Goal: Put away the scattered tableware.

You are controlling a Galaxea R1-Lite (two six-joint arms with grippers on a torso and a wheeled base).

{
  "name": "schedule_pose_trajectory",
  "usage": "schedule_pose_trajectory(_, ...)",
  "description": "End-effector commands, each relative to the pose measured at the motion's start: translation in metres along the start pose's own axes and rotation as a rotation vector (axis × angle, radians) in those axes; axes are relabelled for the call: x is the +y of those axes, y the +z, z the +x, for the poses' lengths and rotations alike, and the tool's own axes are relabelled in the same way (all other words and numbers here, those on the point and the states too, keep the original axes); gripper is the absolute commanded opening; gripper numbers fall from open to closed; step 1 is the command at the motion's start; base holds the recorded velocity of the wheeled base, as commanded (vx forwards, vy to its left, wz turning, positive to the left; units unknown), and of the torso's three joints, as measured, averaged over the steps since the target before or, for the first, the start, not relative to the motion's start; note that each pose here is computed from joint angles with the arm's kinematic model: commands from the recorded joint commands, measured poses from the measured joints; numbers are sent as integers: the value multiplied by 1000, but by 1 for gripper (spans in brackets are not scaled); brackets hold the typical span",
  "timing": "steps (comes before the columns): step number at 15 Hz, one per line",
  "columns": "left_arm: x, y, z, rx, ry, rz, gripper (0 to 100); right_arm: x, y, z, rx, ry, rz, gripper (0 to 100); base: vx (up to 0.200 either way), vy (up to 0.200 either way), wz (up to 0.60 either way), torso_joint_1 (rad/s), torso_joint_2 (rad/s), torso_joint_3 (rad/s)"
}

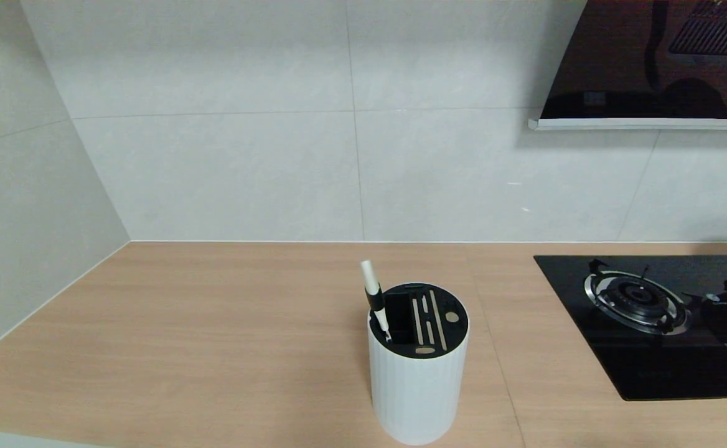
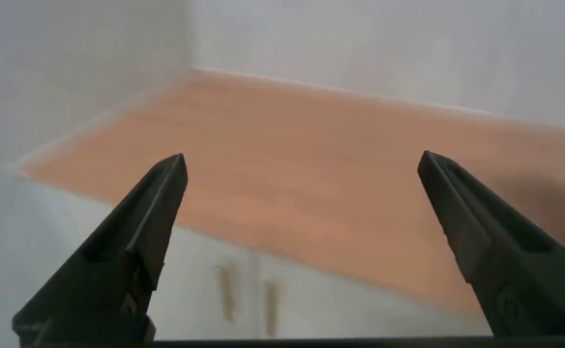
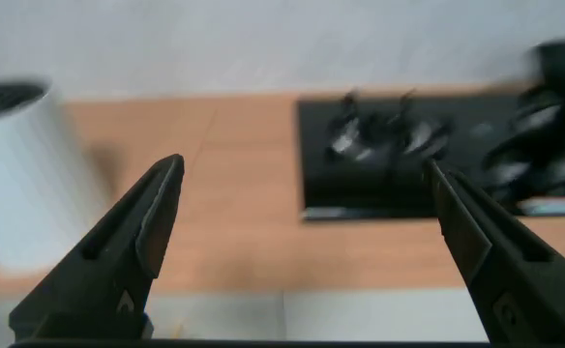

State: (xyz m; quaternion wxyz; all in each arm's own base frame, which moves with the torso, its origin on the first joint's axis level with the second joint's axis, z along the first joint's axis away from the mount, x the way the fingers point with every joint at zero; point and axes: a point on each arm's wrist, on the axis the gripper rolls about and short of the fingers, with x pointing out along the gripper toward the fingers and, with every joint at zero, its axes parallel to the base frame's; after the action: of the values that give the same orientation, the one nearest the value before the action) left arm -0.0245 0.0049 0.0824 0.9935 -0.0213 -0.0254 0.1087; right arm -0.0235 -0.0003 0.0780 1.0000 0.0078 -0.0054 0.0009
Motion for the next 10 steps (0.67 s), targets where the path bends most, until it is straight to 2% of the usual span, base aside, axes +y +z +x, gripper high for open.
schedule_pose_trajectory(1, -2, -4, 1, 21, -108, 7, 100, 0, -2, 1, 9, 15, -16, 100, 0, 0, 0, 0, 0, 0)
schedule_pose_trajectory(2, -3, -4, 1, 23, -118, 12, 100, 0, -2, 1, 11, 17, -20, 100, 0, 0, 0, 0, 0, 0)
schedule_pose_trajectory(4, -5, -8, 0, 50, -214, 92, 100, 0, -2, 1, 11, 23, -25, 100, 0, 0, 0, 0, 0, 0)
schedule_pose_trajectory(6, -5, -8, 0, 46, -219, 135, 100, 0, -2, 1, 9, 23, -23, 100, 0, 0, 0, 0, 0, 0)
schedule_pose_trajectory(8, -5, -7, 0, 52, -217, 63, 100, 0, -2, 1, 9, 23, -22, 100, 0, 0, 0, 0, 0, 0)
schedule_pose_trajectory(9, -5, -7, 0, 52, -215, 46, 100, 0, -2, 1, 9, 23, -22, 100, 0, 0, 0, 0, 0, 0)
schedule_pose_trajectory(10, -5, -7, 0, 52, -215, 47, 100, 0, -2, 1, 9, 23, -22, 100, 0, 0, 0, 0, 0, 0)
